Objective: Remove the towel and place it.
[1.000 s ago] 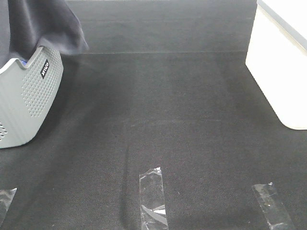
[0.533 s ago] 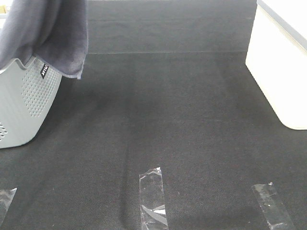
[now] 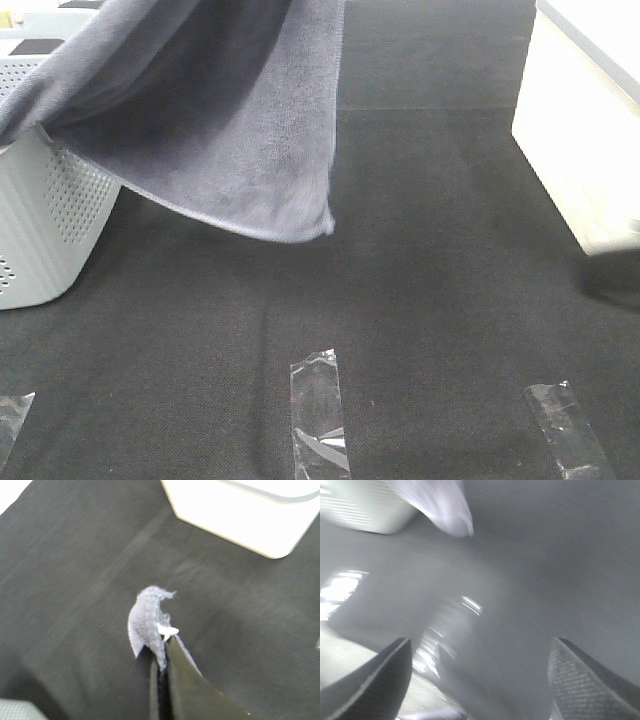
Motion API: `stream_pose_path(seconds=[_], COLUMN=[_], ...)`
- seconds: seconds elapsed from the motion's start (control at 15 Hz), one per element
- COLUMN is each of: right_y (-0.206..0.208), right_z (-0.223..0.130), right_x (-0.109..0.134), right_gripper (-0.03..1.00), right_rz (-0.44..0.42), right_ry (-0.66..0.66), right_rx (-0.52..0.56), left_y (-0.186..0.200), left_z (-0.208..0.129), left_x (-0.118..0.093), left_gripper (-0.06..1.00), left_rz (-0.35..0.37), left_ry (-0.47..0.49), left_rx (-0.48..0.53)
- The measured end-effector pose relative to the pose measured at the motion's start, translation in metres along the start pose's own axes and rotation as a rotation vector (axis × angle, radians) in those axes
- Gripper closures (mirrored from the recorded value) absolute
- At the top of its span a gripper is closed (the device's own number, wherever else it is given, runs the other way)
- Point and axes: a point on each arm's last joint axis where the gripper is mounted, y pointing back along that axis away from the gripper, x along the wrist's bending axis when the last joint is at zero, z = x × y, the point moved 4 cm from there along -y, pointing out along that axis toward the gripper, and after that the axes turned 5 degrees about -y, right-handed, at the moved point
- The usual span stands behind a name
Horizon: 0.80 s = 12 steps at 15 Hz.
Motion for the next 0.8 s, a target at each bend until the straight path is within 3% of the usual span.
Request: stream_pose_path(seconds=[0.27, 0.47, 0.8], right_y=[-0.06, -0.094, -0.128], right_z=[0.021, 0.028, 0.017], right_x=[-0.019, -0.031, -0.053], right_gripper=[0.25, 0.25, 0.25], right_rz=[0.212, 0.349, 0.367], right_ry=[0.048, -0.012, -0.023], right_rx=[-0.041, -0.12, -0.074], left_y=[0.001, 0.001, 0.001], left_z=[0.005, 0.006, 0.009], left_x=[-0.007, -0.008, -0.007], left_gripper=[0.94, 0.94, 0.94], left_rz=[-0.052, -0.061, -0.059], left_ry=[0.022, 0.023, 0.025], left_rx=[-0.038, -0.047, -0.069])
